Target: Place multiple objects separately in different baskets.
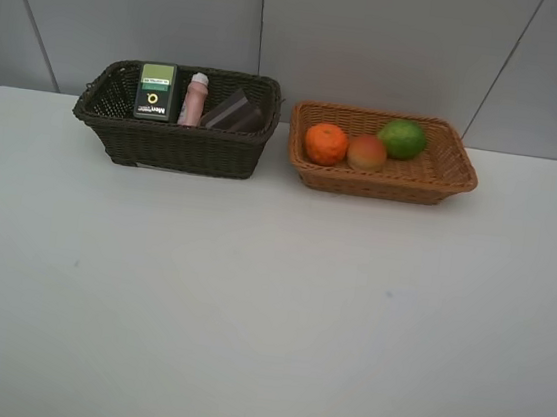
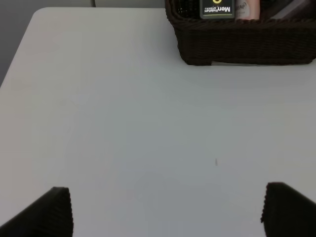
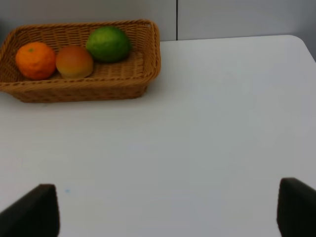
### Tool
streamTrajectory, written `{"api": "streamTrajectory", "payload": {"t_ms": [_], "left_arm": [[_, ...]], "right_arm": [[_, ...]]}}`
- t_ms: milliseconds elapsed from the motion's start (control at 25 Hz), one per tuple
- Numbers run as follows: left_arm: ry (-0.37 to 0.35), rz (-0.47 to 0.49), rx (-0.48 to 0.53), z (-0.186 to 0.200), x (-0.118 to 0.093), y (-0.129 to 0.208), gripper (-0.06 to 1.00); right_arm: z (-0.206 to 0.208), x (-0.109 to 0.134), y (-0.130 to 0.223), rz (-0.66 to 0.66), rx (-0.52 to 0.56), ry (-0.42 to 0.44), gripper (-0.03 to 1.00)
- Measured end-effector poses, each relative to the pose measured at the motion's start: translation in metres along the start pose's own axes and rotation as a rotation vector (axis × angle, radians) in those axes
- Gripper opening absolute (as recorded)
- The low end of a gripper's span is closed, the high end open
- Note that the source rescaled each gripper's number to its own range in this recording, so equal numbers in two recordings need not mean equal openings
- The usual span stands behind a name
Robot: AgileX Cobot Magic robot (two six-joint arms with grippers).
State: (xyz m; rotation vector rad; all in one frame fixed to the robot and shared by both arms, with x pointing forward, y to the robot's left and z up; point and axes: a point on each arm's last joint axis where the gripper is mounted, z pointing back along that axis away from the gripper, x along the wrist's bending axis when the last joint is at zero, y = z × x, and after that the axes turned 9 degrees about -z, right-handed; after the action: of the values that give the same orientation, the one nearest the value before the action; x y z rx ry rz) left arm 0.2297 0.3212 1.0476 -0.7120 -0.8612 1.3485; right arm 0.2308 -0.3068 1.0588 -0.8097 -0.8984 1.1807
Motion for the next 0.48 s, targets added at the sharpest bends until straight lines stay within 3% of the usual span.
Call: {"api": "streamTrajectory", "payload": {"t_ms": [240, 480], "left_arm": [[-0.007, 0.005, 0.001, 0.0002, -0.0002, 0.0001, 0.99], [-0.075, 0.051, 0.011, 0.0017, -0.0014, 0.0009, 0.99]], "right_arm": [[0.0000, 0.0000, 0.0000, 0.000, 0.000, 0.000, 0.86], [0.0000, 0.0000, 0.0000, 0.000, 0.000, 0.000, 0.86]]}}
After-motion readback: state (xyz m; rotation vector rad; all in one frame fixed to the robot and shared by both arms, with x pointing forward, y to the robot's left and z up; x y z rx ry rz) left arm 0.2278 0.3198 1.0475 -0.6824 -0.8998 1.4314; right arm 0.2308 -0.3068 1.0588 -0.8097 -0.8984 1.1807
